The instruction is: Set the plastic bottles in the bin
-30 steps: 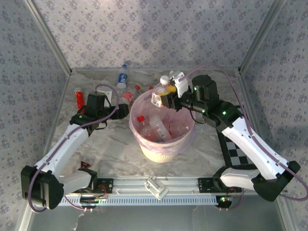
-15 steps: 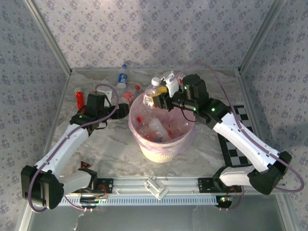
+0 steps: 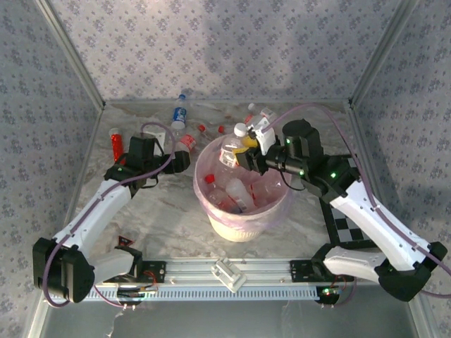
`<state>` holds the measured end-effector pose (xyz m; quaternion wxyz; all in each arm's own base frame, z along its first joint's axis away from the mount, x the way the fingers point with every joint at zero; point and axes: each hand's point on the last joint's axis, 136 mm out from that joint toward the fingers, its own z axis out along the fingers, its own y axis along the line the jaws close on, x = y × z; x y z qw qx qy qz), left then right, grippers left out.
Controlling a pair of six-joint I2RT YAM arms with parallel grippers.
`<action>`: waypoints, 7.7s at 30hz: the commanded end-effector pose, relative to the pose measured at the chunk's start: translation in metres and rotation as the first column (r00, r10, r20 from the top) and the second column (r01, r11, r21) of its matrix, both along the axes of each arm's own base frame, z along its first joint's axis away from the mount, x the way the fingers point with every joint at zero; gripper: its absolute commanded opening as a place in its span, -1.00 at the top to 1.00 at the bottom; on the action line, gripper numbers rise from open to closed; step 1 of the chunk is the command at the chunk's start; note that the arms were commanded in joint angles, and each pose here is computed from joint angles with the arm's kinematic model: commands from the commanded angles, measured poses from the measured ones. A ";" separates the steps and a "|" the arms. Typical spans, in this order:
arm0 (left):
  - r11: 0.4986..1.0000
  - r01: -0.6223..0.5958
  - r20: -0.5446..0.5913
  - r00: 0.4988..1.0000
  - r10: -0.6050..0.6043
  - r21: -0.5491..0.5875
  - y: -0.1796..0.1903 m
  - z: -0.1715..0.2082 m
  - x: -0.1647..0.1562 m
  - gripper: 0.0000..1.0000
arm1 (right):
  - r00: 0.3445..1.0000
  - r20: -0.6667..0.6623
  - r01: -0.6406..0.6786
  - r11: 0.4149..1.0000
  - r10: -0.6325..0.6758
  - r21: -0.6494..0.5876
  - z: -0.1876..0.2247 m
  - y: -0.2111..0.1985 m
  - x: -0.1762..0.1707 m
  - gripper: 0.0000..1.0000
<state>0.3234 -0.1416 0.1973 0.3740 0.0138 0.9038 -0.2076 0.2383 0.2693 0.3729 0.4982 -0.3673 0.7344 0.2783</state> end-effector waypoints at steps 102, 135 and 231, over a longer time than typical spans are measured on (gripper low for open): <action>0.845 0.101 -0.205 0.979 0.011 0.526 0.048 -0.083 0.066 -0.99 | 0.971 -0.123 0.218 0.971 -0.205 0.100 0.018 -0.065 -0.018 -0.30; 0.844 0.225 -0.251 0.962 -0.112 0.487 0.033 -0.085 0.079 0.30 | 0.897 -0.226 0.412 0.903 -0.379 0.120 0.005 -0.115 -0.001 -0.43; 0.970 0.238 0.304 0.921 -0.243 0.053 -0.032 0.094 -0.046 -1.00 | 0.976 0.210 0.026 0.992 -0.052 0.124 0.116 -0.038 0.004 1.00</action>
